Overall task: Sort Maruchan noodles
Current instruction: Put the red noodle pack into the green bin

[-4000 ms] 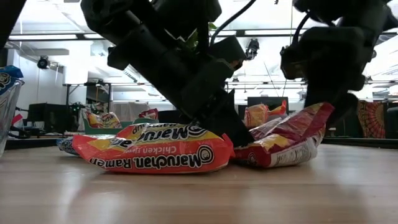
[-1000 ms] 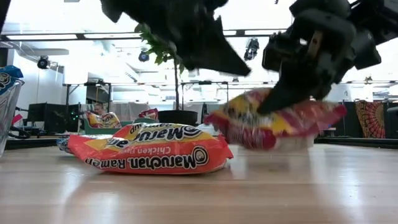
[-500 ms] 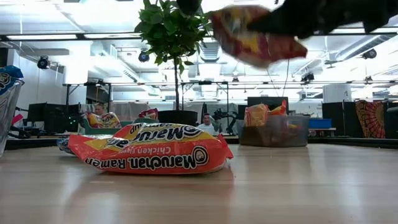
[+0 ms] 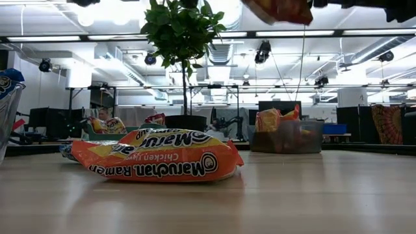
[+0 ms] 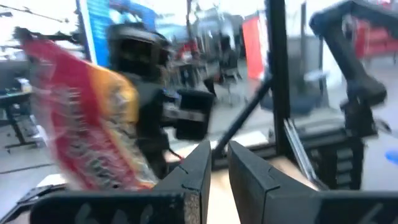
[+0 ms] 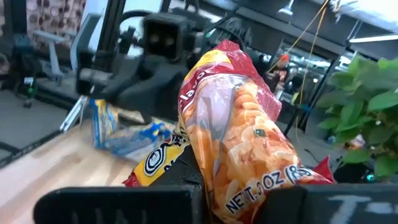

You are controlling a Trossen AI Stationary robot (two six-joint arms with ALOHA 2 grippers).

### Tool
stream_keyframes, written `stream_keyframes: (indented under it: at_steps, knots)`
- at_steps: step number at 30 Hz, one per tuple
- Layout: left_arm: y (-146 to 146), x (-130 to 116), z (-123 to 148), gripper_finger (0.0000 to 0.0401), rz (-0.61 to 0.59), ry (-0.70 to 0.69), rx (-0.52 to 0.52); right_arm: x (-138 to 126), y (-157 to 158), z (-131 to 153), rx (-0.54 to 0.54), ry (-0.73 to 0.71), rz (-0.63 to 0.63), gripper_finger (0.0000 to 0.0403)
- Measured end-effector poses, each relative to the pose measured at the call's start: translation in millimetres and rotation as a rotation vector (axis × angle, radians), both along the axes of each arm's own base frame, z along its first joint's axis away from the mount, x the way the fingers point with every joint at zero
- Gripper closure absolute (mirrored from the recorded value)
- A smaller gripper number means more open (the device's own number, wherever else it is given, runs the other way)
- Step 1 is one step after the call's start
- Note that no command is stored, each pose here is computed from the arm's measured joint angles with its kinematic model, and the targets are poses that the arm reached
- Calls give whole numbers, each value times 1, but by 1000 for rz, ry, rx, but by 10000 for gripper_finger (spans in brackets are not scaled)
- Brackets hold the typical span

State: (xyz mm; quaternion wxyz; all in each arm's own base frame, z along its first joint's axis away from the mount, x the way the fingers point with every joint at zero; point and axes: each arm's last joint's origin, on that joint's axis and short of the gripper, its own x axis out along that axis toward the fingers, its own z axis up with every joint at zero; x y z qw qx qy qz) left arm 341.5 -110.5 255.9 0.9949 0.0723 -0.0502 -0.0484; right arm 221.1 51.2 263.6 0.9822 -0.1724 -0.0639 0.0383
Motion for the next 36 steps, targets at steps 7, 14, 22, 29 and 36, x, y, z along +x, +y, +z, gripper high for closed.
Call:
stream_keyframes:
  at_steps: [7,14,22,29,36]
  knots:
    - [10,-11,-9,358,165,-64,-106,0,0,-3,-40,11,-14,380]
    - [15,-11,-9,289,232,-56,-135,0,0,-5,-66,31,-16,380]
    - [19,-4,-12,170,245,-52,-209,0,0,-8,-110,51,-21,380]
    - [17,20,-20,120,246,-40,-172,0,-1,-9,-119,64,-22,380]
    - [15,30,-16,123,268,-58,-160,0,-1,-9,-123,69,-21,380]
